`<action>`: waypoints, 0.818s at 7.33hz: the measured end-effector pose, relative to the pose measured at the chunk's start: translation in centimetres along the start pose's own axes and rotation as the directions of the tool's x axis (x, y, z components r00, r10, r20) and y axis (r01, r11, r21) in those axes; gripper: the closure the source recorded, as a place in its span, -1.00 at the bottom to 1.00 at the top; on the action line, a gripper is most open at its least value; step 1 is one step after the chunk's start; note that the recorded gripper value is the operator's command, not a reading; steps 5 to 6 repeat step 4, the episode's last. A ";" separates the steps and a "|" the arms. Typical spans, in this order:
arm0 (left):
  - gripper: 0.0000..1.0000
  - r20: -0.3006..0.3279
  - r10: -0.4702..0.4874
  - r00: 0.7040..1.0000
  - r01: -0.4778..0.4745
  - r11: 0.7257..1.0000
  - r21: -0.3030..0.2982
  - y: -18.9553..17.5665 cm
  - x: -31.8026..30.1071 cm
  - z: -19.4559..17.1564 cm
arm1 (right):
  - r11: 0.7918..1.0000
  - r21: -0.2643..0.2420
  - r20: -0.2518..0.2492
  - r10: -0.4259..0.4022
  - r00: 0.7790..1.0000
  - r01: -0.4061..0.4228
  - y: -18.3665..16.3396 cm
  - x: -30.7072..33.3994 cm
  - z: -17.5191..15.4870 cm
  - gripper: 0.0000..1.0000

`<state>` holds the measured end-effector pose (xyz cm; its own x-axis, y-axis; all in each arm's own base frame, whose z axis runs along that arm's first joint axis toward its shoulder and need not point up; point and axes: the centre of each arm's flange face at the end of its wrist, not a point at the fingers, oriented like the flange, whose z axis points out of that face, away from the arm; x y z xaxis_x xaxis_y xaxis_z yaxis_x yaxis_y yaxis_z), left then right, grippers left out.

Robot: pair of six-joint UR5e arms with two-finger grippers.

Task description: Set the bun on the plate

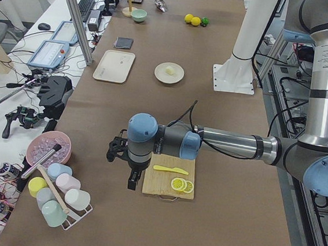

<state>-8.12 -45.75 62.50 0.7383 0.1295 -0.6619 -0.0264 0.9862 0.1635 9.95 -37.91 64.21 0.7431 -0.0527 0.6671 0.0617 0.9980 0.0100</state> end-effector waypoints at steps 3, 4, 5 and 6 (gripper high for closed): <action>-0.95 0.000 -0.001 1.000 0.001 1.000 0.001 0.0 0.0 -0.1 | 1.000 -0.002 0.000 -0.001 1.000 0.001 0.0 0.0 0.0 -1.00; -0.95 -0.001 -0.001 1.000 0.001 1.000 0.001 0.0 0.0 -0.1 | 1.000 -0.007 -0.001 0.001 1.000 -0.001 0.1 0.1 0.1 -1.00; -0.95 -0.001 -0.001 1.000 0.001 1.000 0.001 0.0 0.0 -0.1 | 1.000 -0.007 -0.001 0.001 1.000 -0.001 0.1 0.1 0.1 -1.00; -0.95 -0.001 -0.001 1.000 0.001 1.000 0.001 0.0 0.0 -0.1 | 1.000 -0.007 -0.001 0.001 1.000 -0.001 0.1 0.1 0.1 -1.00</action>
